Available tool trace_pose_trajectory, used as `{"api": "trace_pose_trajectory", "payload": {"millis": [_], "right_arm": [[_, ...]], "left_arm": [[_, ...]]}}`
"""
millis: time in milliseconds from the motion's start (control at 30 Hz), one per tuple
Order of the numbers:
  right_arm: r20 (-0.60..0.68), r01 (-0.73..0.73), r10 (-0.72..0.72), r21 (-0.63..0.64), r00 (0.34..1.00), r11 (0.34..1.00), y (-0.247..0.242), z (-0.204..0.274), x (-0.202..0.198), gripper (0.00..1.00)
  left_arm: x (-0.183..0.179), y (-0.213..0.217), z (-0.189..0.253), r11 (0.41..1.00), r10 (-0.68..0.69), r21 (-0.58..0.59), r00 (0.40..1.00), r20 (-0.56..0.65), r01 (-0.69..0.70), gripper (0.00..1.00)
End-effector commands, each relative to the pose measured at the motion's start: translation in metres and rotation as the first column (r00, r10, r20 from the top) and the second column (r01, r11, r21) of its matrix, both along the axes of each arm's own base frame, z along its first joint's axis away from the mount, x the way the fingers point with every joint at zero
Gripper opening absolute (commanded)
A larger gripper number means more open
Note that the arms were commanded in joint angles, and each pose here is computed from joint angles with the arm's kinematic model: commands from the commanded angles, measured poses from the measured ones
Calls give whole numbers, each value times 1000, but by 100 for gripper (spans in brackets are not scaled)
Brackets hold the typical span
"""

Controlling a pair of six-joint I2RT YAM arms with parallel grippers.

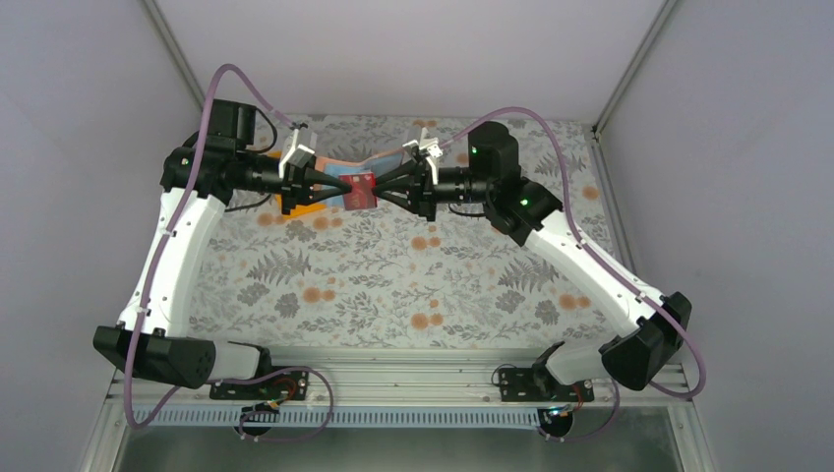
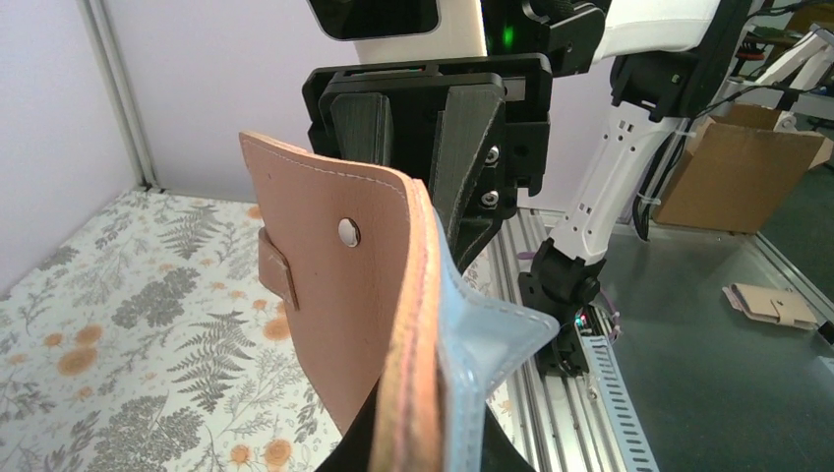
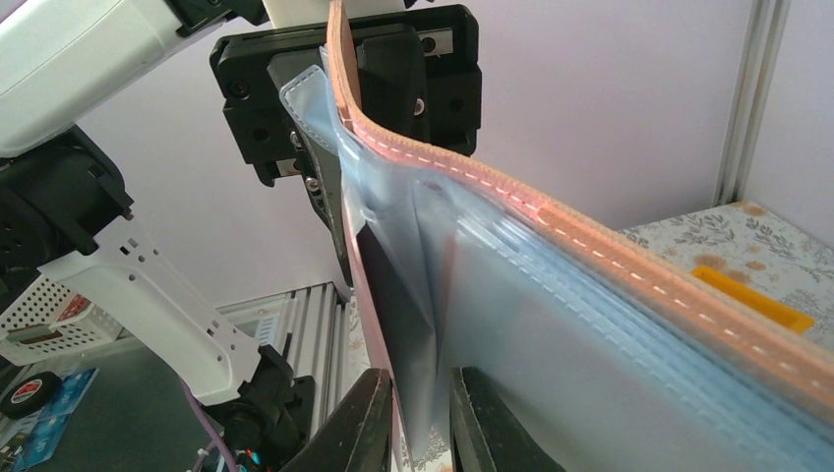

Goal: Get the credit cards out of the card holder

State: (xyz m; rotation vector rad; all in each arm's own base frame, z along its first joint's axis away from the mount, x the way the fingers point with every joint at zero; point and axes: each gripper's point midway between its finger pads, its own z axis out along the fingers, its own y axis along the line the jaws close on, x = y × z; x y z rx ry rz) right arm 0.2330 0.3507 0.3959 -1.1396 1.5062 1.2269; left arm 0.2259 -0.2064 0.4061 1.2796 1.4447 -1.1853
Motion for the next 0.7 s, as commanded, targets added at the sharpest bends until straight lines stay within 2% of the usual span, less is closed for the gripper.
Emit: {"api": "trace_pose_trajectory", "payload": {"millis": [0,200,300,367,600,667], "right_arm": [[12,39,-39,-10,999,999,0,-1,10,19],[-6,-3,3,4,1000,1000,9,-1,8,20],[2,-51,51,16,999,999,15,3,2,14],[10,-106,106,30,994,994,15,6,-7,5],[33,-96,95,36,995,995,4,7,-14,4],[29,-84,83,33,996,996,2,7,-13,4]], "left_arm": [[-12,-2,10,997,-55,-51,998,37,57,2],[-13,-2,12,996,-65,-61,997,35,67,2],[-14,-2,12,996,-67,-62,997,36,69,2],[-14,-2,12,996,-68,-62,997,38,70,3],[-14,-2,9,996,-63,-56,997,38,65,3],[-12,-2,7,997,-55,-50,998,27,57,10]]}}
